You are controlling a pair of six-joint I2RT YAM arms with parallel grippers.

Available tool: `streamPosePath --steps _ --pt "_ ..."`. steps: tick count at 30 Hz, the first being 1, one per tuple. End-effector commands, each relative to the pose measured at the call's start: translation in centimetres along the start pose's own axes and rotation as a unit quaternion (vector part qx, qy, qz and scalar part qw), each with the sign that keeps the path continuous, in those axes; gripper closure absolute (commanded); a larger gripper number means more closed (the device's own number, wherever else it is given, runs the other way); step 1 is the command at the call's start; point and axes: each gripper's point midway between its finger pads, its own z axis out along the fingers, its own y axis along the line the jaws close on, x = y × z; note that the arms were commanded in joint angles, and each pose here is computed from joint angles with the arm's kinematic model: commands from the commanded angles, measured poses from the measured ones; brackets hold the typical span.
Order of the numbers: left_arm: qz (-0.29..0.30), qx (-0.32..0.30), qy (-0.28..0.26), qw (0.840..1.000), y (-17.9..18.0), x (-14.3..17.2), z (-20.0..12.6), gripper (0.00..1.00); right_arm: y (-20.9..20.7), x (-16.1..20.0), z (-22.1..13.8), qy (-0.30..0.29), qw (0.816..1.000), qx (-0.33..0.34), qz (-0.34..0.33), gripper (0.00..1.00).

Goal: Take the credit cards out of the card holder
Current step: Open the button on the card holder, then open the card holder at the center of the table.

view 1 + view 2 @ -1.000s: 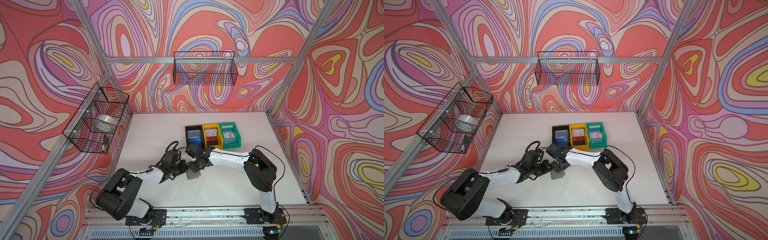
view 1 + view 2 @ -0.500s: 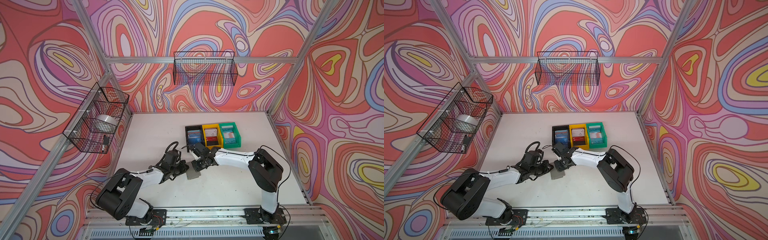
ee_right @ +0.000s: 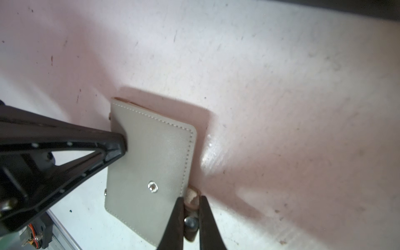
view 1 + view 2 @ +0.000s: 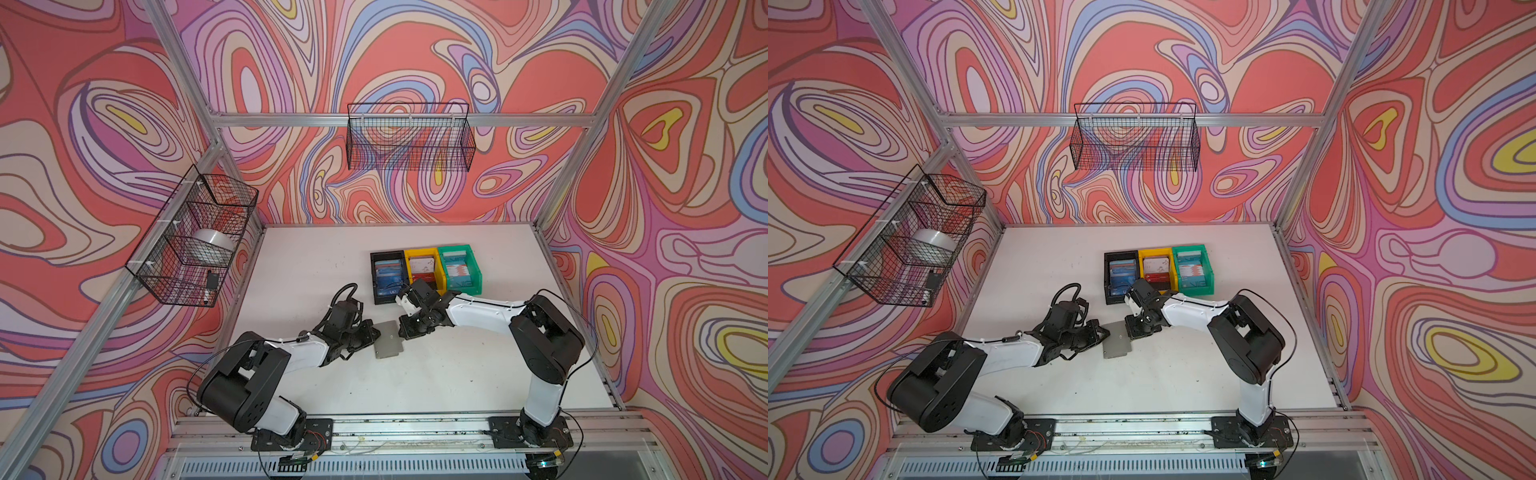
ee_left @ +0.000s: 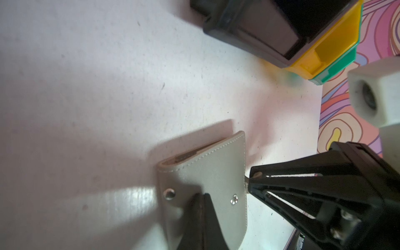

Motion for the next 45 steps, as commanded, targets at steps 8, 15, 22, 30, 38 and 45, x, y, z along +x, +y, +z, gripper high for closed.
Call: streamPosePath --steps 8,15,22,30,38,45 --pt "-0.028 -0.073 0.037 0.996 3.9 2.3 -0.1 1.0 -2.3 -0.7 -3.2 -0.022 0.996 0.086 -0.017 0.69" --pt "-0.025 -0.076 0.033 0.996 3.8 2.1 -0.4 1.0 1.6 -2.9 -6.9 -0.067 0.997 0.02 -0.039 0.68" --pt "-0.027 -0.077 0.035 0.996 3.8 2.2 -0.3 1.0 6.4 -3.1 -6.6 -0.063 0.99 -0.121 -0.022 0.72" --pt "-0.026 -0.075 0.036 0.996 3.8 2.2 -0.3 1.0 5.4 -1.8 -1.8 -0.014 0.99 -0.137 0.011 0.75" --pt "-0.027 -0.078 0.034 0.996 4.0 2.2 -0.4 1.0 3.5 -0.5 0.5 0.009 0.993 -0.11 0.029 0.76" --pt "-0.025 -0.081 0.033 0.996 4.0 2.2 -0.5 1.0 2.1 0.5 0.4 0.011 0.995 -0.086 0.042 0.77"
